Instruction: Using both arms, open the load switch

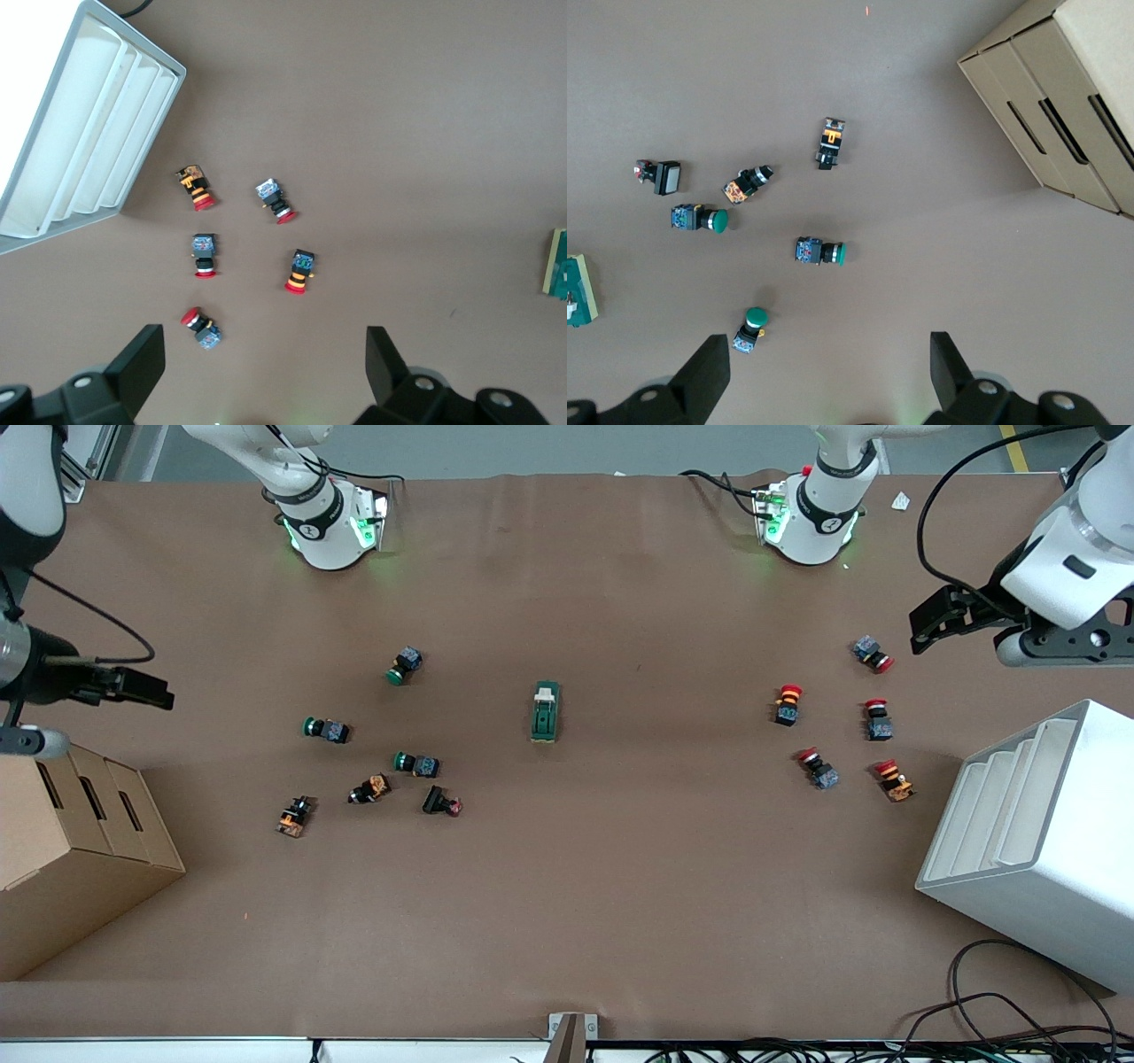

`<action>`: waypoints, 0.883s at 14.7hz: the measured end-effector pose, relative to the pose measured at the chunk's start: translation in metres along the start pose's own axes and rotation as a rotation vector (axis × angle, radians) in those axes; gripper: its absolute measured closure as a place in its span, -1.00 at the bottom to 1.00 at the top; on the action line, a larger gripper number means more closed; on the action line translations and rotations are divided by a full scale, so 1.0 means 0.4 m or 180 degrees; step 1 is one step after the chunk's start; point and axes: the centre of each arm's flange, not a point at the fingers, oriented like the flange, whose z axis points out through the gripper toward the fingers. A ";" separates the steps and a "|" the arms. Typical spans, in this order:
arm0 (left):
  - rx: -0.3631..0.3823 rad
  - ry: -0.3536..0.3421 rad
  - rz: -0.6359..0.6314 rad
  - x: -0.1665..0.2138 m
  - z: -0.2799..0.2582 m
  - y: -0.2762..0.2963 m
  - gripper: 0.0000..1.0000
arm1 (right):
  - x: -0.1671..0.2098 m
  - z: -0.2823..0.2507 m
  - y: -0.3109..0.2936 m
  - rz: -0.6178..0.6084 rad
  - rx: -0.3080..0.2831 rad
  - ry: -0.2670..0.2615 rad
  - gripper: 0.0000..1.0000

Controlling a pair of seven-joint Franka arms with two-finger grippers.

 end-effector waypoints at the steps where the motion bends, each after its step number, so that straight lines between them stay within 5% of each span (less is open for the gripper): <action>1: 0.0003 0.0016 0.0025 -0.009 -0.008 -0.007 -1.00 | -0.019 -0.006 -0.005 -0.0012 -0.0005 0.0022 -1.00; 13: 0.0007 0.0071 0.0052 -0.026 -0.025 -0.013 -1.00 | -0.172 -0.123 0.041 -0.0123 -0.0006 0.0228 -1.00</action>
